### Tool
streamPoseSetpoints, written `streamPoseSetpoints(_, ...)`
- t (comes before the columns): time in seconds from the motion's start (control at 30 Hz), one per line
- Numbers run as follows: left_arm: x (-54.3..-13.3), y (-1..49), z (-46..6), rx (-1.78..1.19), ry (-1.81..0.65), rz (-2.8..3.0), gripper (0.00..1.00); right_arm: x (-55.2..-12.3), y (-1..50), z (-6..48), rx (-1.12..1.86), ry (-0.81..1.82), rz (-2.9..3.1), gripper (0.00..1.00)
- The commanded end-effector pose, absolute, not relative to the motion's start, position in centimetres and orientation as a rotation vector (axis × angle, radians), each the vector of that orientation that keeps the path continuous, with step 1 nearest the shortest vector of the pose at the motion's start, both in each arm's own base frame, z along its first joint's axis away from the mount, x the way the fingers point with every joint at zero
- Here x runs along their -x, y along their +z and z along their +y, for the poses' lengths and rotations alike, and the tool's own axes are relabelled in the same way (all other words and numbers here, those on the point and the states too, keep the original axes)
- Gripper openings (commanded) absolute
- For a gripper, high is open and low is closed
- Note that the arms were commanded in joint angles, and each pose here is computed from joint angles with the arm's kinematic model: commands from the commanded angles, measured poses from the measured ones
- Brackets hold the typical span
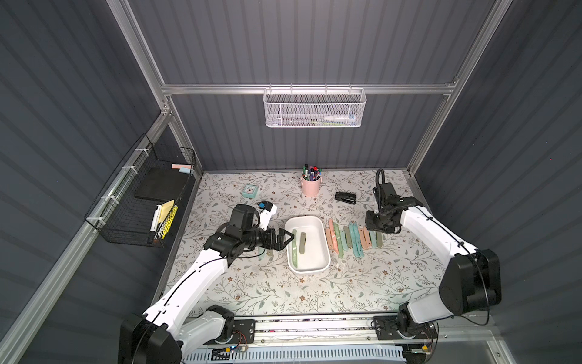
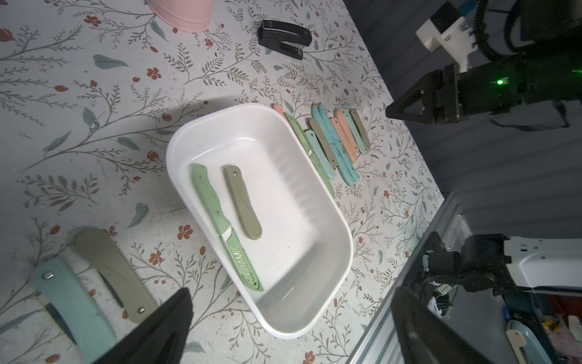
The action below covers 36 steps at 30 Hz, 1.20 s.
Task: Take the fruit knife out of the storage box
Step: Pick up the fruit knife from the storage box.
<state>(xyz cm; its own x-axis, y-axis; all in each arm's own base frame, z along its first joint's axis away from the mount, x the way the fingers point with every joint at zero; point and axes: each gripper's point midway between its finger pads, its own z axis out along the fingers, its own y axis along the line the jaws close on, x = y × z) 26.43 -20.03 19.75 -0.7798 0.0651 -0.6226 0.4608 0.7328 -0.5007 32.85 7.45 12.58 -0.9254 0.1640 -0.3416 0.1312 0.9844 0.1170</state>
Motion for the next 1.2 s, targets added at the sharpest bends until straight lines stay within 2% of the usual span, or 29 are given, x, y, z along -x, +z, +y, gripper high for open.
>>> streamPoseSetpoints(0.0, -26.8, 19.6, -21.3, -0.447, -0.748, 2.388, 0.99, -31.9, 12.6, 8.5, -0.260, 0.215, 2.769, 0.39)
streamPoseSetpoints(0.2, -27.7, 17.9, -22.7, -0.431, -0.684, 2.426, 0.99, -30.7, 13.7, 10.1, -0.281, 0.332, 2.708, 0.50)
streamPoseSetpoints(0.37, -28.4, 14.6, -23.9, -0.423, -0.555, 2.533, 0.96, -30.3, 14.4, 11.2, -0.269, 0.396, 2.673, 0.52)
streamPoseSetpoints(0.5, -28.9, 11.8, -25.6, -0.432, -0.456, 2.624, 0.87, -30.0, 14.3, 11.4, -0.260, 0.389, 2.689, 0.52)
streamPoseSetpoints(0.8, -30.1, 6.9, -26.7, -0.354, -0.267, 2.761, 0.61, -29.4, 14.3, 12.0, -0.244, 0.398, 2.698, 0.52)
streamPoseSetpoints(1.0, -30.6, 5.1, -26.6, -0.300, -0.191, 2.818, 0.55, -29.3, 14.1, 12.4, -0.230, 0.403, 2.707, 0.52)
streamPoseSetpoints(1.07, -30.7, 4.3, -26.9, -0.301, -0.186, 2.842, 0.49, -29.3, 14.0, 12.6, -0.224, 0.406, 2.711, 0.52)
streamPoseSetpoints(1.17, -30.7, 3.5, -27.1, -0.291, -0.175, 2.874, 0.46, -29.3, 14.0, 12.8, -0.217, 0.408, 2.714, 0.52)
